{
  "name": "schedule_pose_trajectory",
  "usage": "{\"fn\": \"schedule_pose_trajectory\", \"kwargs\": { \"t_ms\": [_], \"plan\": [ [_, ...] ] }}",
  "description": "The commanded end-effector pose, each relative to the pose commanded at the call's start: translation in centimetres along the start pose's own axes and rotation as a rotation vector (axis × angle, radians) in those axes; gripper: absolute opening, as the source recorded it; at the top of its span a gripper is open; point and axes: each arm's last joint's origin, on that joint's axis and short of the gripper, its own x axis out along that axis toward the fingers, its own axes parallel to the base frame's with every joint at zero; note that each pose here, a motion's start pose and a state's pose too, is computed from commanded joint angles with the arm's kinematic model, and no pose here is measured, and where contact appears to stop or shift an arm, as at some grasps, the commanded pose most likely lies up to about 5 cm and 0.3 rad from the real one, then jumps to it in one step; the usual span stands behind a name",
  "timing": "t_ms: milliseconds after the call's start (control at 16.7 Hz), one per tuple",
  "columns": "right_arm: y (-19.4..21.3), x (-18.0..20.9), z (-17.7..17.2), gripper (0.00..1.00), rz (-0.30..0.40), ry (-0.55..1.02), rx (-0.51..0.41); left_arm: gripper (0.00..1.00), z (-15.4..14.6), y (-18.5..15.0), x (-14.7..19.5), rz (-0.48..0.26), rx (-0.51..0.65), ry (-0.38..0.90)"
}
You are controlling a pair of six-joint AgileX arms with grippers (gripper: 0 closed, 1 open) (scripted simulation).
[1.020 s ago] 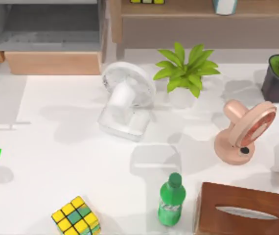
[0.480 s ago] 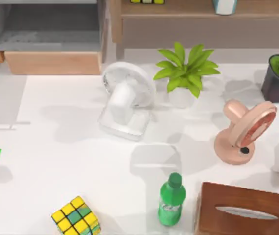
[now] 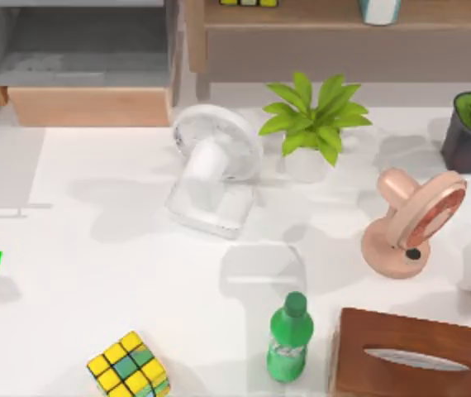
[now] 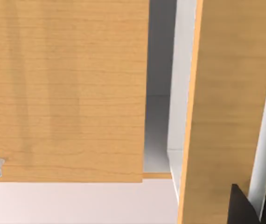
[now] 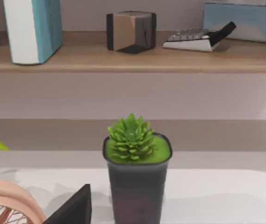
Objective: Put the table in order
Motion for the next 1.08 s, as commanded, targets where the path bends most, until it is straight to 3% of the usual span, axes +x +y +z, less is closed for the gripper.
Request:
{"fn": "schedule_pose_trajectory", "kwargs": {
  "t_ms": [420, 780, 1080],
  "plan": [
    [0.0, 0.0, 0.0, 1.00, 0.000, 0.000, 0.000, 0.00, -0.1, 0.2, 5.5, 0.002, 0.001, 0.005],
    [0.0, 0.0, 0.0, 1.00, 0.000, 0.000, 0.000, 0.00, -0.1, 0.0, 6.1, -0.006, -0.004, 0.006],
    [0.0, 0.0, 0.0, 1.00, 0.000, 0.000, 0.000, 0.00, -0.4, 0.2, 10.4, 0.001, 0.002, 0.010]
  ]
}}
